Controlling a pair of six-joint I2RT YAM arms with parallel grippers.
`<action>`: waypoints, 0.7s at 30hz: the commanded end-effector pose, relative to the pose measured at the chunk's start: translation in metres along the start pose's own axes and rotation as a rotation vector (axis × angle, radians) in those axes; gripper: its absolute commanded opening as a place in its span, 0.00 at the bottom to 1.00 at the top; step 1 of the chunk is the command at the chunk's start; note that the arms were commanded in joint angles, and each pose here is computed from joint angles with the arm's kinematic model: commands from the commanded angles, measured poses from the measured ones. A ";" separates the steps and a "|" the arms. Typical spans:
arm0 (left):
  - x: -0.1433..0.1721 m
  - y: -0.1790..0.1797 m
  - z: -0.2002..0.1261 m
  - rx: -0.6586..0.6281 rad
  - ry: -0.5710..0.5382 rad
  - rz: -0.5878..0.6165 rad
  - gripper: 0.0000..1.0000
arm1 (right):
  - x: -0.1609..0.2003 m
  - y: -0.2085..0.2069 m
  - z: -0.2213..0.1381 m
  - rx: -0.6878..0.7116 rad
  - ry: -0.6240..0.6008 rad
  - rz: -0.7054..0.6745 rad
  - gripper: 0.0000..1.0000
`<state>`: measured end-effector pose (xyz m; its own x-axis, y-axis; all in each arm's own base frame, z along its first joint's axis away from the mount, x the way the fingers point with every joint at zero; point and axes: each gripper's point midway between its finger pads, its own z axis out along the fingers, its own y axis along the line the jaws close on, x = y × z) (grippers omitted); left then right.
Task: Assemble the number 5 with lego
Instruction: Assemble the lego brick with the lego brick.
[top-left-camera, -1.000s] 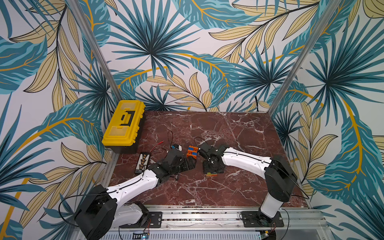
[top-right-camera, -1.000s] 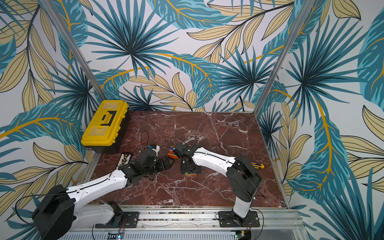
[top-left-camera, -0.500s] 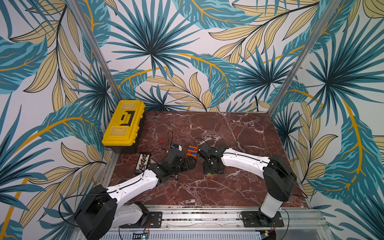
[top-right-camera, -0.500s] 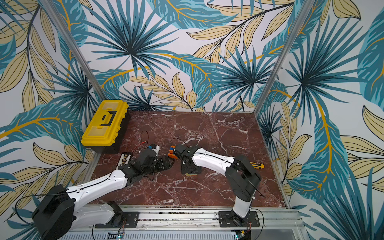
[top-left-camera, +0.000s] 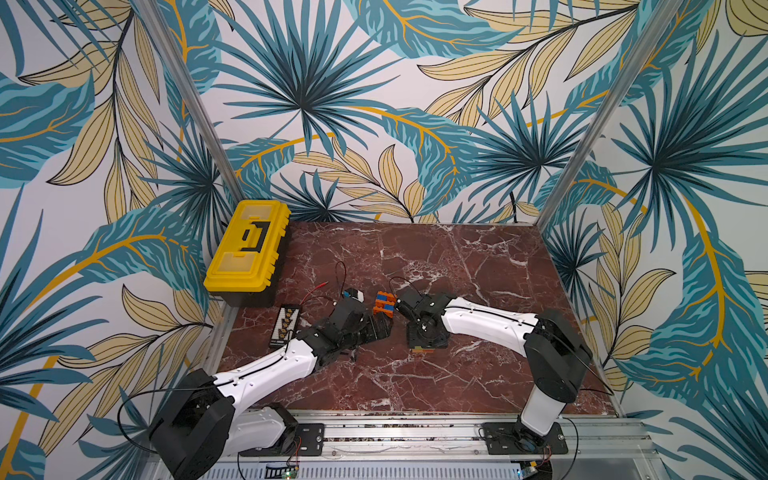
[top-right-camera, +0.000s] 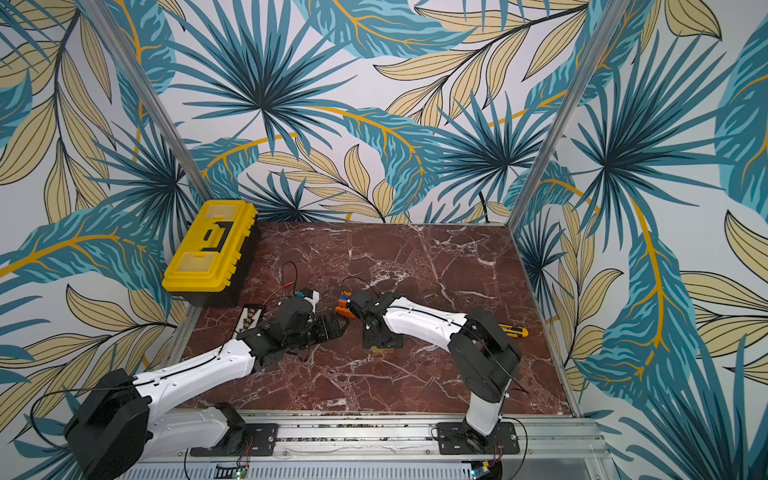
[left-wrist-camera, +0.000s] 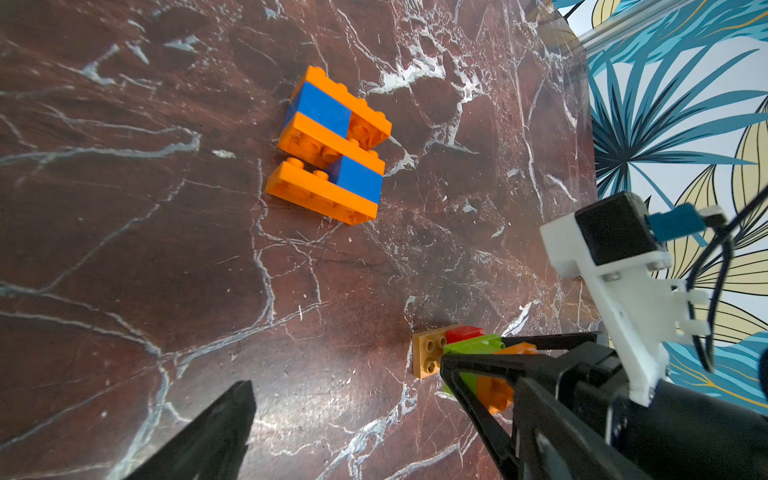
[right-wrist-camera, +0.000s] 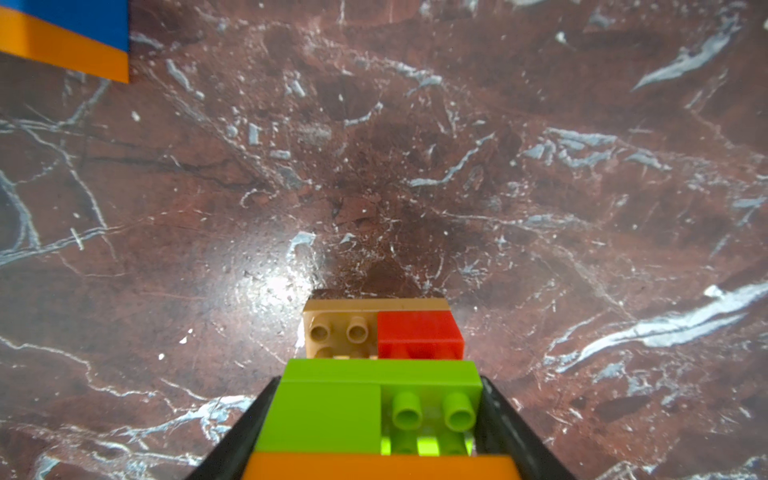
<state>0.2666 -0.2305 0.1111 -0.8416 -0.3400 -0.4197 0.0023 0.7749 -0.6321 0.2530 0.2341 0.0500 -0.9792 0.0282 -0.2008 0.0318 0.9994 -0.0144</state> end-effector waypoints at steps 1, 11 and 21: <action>0.004 0.007 0.003 -0.017 0.016 -0.007 1.00 | 0.009 -0.010 0.013 0.056 0.026 -0.003 0.62; 0.005 0.007 0.003 -0.018 0.021 -0.008 1.00 | 0.014 -0.009 0.021 0.052 0.048 -0.004 0.63; 0.004 0.006 0.003 -0.016 0.021 -0.009 1.00 | 0.017 -0.014 0.023 0.064 0.055 0.000 0.63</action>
<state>0.2658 -0.2313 0.1084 -0.8474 -0.3349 -0.4120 0.0003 0.7757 -0.6311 0.2547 0.2354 0.0461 -0.9783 0.0284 -0.2052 0.0318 0.9994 -0.0133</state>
